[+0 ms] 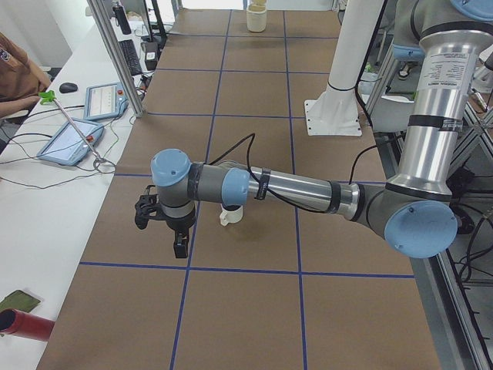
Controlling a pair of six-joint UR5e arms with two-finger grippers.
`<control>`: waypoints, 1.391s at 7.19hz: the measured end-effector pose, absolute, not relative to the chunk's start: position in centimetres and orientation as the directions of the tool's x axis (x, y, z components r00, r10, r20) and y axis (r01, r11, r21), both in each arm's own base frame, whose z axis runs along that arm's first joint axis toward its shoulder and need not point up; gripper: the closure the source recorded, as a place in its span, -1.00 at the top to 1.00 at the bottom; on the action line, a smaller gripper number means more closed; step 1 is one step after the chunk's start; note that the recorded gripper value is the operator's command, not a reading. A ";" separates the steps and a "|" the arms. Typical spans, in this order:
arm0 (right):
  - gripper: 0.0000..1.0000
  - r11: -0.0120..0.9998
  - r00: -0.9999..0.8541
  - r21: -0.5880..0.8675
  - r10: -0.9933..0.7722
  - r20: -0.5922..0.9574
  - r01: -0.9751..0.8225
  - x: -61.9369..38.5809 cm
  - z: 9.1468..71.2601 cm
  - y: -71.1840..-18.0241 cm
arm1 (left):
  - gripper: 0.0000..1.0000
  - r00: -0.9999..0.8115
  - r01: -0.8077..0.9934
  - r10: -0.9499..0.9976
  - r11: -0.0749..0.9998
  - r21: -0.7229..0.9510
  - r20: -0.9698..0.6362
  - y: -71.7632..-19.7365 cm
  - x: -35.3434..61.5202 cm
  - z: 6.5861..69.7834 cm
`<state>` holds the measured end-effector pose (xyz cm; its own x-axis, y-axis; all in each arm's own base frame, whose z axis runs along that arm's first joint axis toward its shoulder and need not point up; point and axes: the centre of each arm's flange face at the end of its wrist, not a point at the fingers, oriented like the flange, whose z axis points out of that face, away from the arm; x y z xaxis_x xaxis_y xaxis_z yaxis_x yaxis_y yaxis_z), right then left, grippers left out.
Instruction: Left arm hands cup to right arm to dump lemon
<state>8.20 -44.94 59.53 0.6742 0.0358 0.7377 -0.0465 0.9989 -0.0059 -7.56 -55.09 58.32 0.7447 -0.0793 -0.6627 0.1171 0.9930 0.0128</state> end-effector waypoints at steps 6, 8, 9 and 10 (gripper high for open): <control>1.00 1.000 0.698 -0.006 0.024 0.715 -0.029 6.0 61.9 -46.4 | 1.00 0.778 0.087 -0.076 0.996 -0.013 -0.624 -51.9 -7.9 62.3; 1.00 0.999 0.696 -0.010 0.029 0.718 -0.031 6.0 61.9 -46.4 | 1.00 0.778 0.066 -0.040 0.998 0.019 -0.627 -51.3 -7.8 62.7; 1.00 0.999 0.695 -0.011 0.029 0.718 -0.030 6.0 62.0 -46.3 | 1.00 0.775 0.063 -0.032 0.998 0.027 -0.631 -51.4 -7.8 62.5; 1.00 0.999 0.695 -0.011 0.029 0.719 -0.030 6.0 62.0 -46.2 | 1.00 0.767 0.062 -0.030 0.998 0.028 -0.641 -51.4 -7.7 62.4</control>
